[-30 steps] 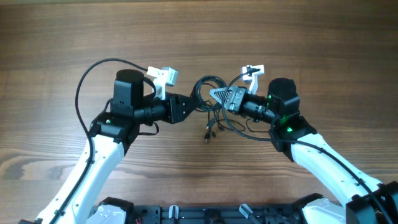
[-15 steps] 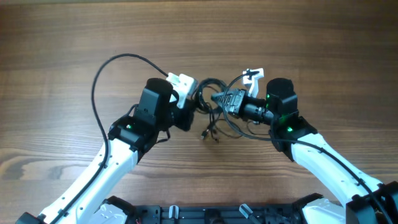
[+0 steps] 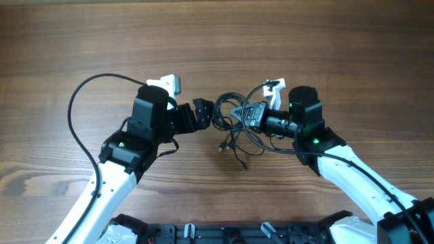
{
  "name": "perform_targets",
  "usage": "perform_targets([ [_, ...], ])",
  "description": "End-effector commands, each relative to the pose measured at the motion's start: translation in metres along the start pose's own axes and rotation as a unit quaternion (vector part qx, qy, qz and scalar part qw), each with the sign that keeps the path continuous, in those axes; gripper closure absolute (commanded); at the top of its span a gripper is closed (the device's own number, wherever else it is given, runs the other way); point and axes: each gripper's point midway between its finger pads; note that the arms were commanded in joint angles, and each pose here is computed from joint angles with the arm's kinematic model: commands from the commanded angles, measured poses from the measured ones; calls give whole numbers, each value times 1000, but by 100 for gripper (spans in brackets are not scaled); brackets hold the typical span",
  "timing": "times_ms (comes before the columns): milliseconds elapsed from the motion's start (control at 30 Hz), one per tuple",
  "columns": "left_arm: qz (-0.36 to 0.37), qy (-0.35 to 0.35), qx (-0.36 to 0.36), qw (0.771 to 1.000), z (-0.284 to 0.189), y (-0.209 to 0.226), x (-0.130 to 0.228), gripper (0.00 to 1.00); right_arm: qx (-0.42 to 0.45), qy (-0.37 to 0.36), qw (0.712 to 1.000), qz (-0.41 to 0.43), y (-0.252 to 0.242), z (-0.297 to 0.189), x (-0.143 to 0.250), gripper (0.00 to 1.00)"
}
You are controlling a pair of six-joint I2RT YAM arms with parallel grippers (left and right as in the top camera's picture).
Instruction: Untangle cables
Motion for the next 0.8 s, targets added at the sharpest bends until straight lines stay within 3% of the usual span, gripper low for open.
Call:
perform_targets([
  [0, -52, 25, 23, 998, 0, -12, 7, 0, -3, 0, 1000, -6, 3, 2, -1, 93],
  [100, -33, 45, 28, 998, 8, -17, 18, 4, -3, 0, 1000, -7, 2, 2, -1, 93],
  [233, 125, 50, 71, 988, 11, -38, 27, 16, -16, 11, 998, -59, 7, 2, 3, 93],
  [367, 229, 29, 77, 970, 12, -41, 22, 19, -106, 72, 979, -159, 33, -4, 29, 95],
  [533, 244, 42, 65, 967, 22, -32, 26, 33, -190, 112, 951, -216, 55, -15, 50, 95],
  [600, 256, 49, 60, 963, 25, -28, 28, 48, -196, 115, 950, -216, 57, -16, 51, 95],
  [633, 267, 53, 57, 961, 27, -26, 30, 61, -197, 116, 949, -215, 57, -16, 51, 95],
  [667, 275, 55, 55, 958, 27, -24, 31, 81, -198, 117, 949, -214, 57, -16, 51, 95],
  [767, 274, 57, 54, 958, 27, -24, 31, 93, -195, 108, 950, -221, 58, -15, 48, 95],
])
Point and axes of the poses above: each gripper's point midway between its finger pads, its own z axis out along the fingers, its own y axis along the line the jaws close on, x = y × z, and after that the axes turned 15 degrees about -z, right-handed
